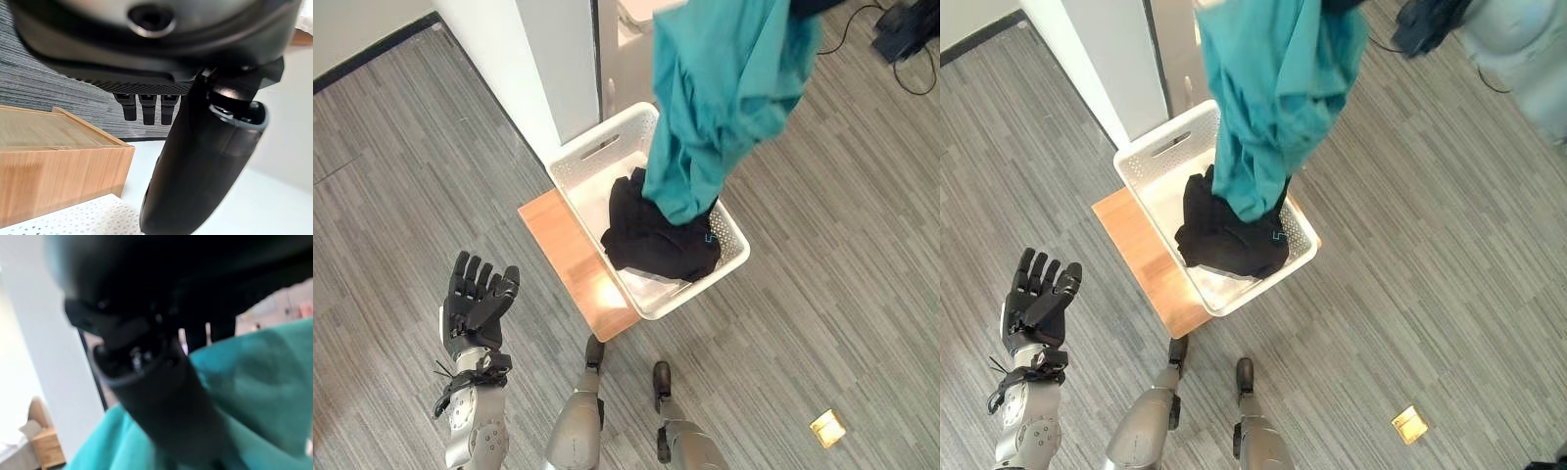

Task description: Pick up bed clothes into laundry basket.

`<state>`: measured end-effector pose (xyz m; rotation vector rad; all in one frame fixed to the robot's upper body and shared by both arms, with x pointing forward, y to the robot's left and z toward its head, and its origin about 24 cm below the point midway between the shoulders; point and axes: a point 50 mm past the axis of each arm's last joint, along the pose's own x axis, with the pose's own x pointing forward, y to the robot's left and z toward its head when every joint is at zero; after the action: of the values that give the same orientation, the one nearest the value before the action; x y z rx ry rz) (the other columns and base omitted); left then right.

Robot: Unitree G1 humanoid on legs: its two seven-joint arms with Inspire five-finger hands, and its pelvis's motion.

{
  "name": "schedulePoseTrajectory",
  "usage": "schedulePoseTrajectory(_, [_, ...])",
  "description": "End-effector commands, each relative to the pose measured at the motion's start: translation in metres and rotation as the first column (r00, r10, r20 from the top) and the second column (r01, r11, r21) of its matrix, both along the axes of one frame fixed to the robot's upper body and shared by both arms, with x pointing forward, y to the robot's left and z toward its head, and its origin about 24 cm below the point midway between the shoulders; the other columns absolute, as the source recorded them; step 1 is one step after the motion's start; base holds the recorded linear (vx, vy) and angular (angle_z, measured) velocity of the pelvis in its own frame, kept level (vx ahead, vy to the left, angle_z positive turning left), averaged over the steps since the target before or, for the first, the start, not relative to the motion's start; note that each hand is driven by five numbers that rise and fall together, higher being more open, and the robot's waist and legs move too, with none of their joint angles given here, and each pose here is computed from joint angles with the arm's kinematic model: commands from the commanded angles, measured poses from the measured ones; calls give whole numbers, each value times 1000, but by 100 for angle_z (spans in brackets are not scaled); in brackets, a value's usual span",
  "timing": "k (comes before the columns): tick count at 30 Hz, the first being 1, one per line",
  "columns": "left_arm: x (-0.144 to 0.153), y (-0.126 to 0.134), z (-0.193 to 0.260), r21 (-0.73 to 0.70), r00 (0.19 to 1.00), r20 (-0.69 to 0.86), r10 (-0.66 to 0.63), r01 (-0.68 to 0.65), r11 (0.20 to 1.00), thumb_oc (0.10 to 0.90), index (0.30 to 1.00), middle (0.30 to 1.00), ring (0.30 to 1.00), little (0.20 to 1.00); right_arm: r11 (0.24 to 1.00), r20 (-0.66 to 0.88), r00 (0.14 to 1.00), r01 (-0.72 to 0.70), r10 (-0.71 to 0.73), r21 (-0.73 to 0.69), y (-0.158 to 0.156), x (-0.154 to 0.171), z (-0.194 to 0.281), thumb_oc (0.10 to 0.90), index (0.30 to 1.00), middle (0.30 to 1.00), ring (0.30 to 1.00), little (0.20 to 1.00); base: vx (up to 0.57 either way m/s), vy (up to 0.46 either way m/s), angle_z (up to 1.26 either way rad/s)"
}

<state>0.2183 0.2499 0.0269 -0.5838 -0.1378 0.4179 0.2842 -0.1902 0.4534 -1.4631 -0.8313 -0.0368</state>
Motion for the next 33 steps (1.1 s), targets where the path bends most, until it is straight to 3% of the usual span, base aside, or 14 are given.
schedulePoseTrajectory(1, [-4, 14, 49, 170, 980, 198, -30, -4, 985, 800, 900, 900, 900, 900, 990, 159, 977, -143, 140, 9, 21, -34, 36, 400, 300, 300, 300, 300, 12, -13, -5])
schedulePoseTrajectory(7, [-9, 21, 53, 194, 979, 203, -7, -34, 980, 800, 900, 900, 900, 900, 985, 169, 975, -126, 145, -118, 39, -43, 37, 400, 300, 300, 300, 300, 15, -15, -7])
schedulePoseTrajectory(13, [-19, 38, 56, 230, 981, 188, 45, -88, 969, 800, 900, 900, 900, 900, 973, 240, 947, -181, 212, -143, 52, -65, 53, 400, 300, 300, 300, 300, 0, 0, 0])
schedulePoseTrajectory(23, [-20, 38, 59, 233, 977, 208, 49, -98, 967, 800, 900, 900, 900, 900, 961, 300, 915, -234, 270, -149, 59, -81, 62, 400, 300, 300, 300, 300, 4, 6, 4])
schedulePoseTrajectory(33, [-7, 15, 54, 176, 977, 213, -15, -23, 984, 800, 900, 900, 900, 900, 993, 113, 989, -90, 99, -76, 32, -21, 29, 400, 300, 300, 300, 300, 0, 0, 0])
